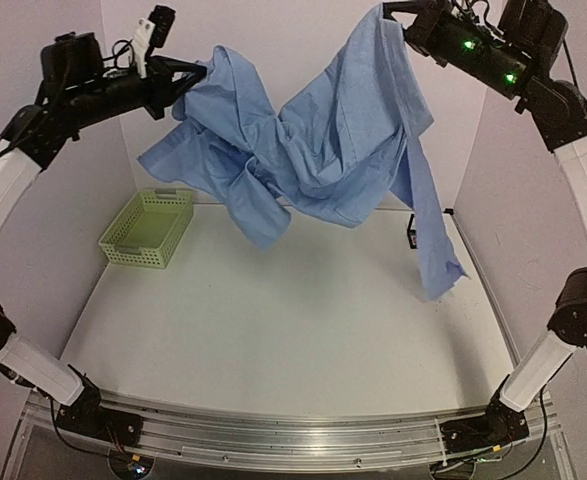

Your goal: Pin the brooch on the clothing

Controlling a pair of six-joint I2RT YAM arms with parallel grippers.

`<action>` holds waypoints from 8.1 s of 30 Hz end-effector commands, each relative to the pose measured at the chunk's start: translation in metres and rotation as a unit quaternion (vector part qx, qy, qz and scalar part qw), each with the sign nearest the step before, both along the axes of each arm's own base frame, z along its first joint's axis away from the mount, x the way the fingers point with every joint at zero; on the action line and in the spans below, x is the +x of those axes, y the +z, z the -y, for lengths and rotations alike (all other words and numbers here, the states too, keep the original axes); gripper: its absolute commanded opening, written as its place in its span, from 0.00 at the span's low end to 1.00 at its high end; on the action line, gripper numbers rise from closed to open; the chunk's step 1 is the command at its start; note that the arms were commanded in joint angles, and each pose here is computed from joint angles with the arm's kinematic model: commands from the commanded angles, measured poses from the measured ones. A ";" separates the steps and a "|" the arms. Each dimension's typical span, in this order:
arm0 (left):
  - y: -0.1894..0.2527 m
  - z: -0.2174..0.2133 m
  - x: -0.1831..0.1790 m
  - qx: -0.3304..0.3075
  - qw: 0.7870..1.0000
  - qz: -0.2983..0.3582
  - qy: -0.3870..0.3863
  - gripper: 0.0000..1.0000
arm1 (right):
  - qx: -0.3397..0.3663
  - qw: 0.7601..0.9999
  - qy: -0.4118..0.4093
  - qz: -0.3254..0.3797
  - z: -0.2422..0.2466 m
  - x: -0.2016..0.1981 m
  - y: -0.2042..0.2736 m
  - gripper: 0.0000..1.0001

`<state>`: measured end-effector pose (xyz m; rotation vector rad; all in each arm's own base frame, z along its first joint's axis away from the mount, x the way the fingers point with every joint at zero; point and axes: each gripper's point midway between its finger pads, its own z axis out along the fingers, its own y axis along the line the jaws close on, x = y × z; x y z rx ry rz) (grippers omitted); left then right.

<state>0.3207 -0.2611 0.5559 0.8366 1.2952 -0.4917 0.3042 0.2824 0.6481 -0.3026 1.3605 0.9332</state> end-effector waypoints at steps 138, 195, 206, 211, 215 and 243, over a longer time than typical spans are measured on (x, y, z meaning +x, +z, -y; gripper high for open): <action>-0.029 0.011 0.006 -0.064 0.980 -0.187 0.002 0.00 | 0.095 0.958 -0.029 -0.270 0.037 0.138 -0.135 0.00; -0.272 0.006 0.257 0.087 0.981 -0.172 0.010 0.79 | -0.136 0.928 -0.129 -0.323 -0.006 0.271 -0.413 0.53; -0.353 -0.017 0.026 0.327 0.894 -0.117 -0.284 0.52 | -0.327 0.874 0.061 -0.354 -0.088 0.046 -0.495 0.54; -0.410 -0.042 -0.029 0.391 0.852 -0.081 -0.339 0.60 | -0.460 0.831 0.143 -0.278 -0.120 -0.061 -0.544 0.61; -0.427 -0.041 -0.042 0.377 0.861 -0.057 -0.338 0.67 | -0.540 0.799 0.162 -0.210 -0.138 -0.101 -0.574 0.73; -0.419 -0.019 -0.106 0.320 0.875 -0.012 -0.363 0.68 | -0.495 0.780 0.241 -0.299 -0.186 -0.114 -0.566 0.00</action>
